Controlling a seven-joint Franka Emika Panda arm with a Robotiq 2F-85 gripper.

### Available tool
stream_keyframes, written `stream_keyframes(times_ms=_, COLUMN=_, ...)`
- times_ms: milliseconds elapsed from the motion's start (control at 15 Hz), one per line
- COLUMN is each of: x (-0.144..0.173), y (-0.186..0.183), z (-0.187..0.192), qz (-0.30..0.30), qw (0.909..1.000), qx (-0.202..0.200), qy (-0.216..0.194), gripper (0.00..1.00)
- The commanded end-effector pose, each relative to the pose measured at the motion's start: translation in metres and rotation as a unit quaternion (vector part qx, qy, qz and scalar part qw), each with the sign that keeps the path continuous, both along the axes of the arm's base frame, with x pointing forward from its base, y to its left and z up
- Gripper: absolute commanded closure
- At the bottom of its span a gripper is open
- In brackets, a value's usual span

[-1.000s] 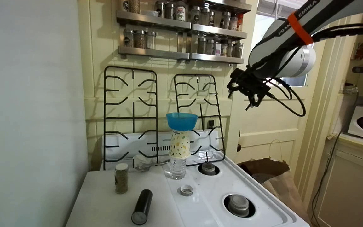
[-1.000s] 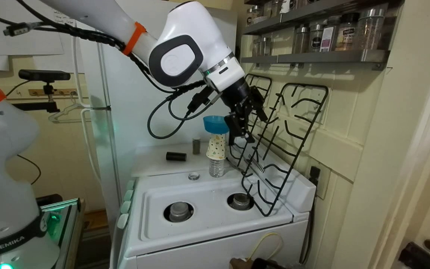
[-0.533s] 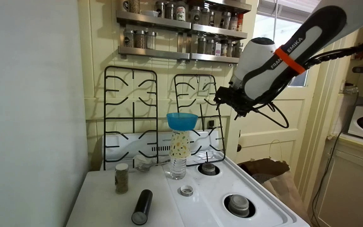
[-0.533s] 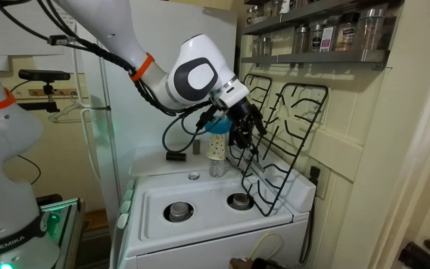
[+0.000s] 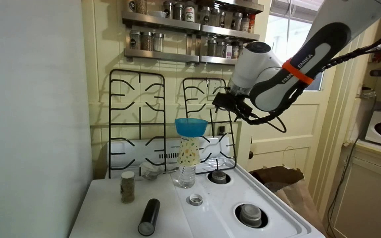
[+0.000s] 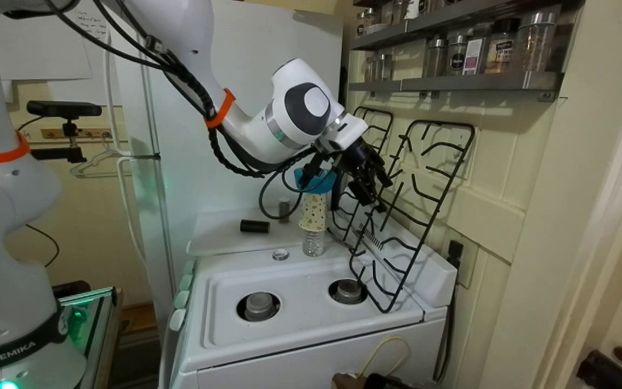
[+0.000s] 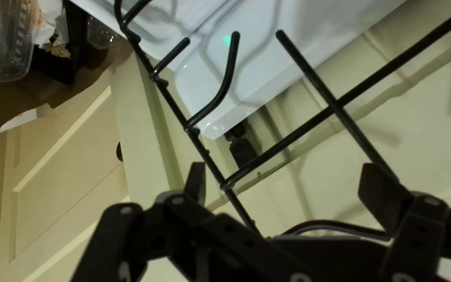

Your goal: Place the grating on the right on the right side of the stovetop.

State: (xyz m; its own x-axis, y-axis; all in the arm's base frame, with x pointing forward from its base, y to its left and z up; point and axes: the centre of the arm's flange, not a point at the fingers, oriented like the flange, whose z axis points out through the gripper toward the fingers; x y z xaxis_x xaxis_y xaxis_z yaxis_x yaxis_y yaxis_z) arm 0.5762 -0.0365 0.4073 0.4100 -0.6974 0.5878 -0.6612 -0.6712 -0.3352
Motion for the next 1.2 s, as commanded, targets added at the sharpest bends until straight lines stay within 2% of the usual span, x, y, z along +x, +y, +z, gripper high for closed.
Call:
stream_keyframes(times_ms=0, x=0.018, y=0.02, z=-0.028, qz=0.009, qw=0.9999, qx=0.008, qy=0.001, gripper=0.0)
stream_keyframes(times_ms=467, x=0.041, y=0.024, z=-0.031, qz=0.019, qw=0.9997, qx=-0.007, qy=-0.012, gripper=0.0)
stream_keyframes(times_ms=1133, x=0.057, y=0.028, z=-0.049, qz=0.025, qw=0.9997, qx=-0.001, qy=0.001, gripper=0.0)
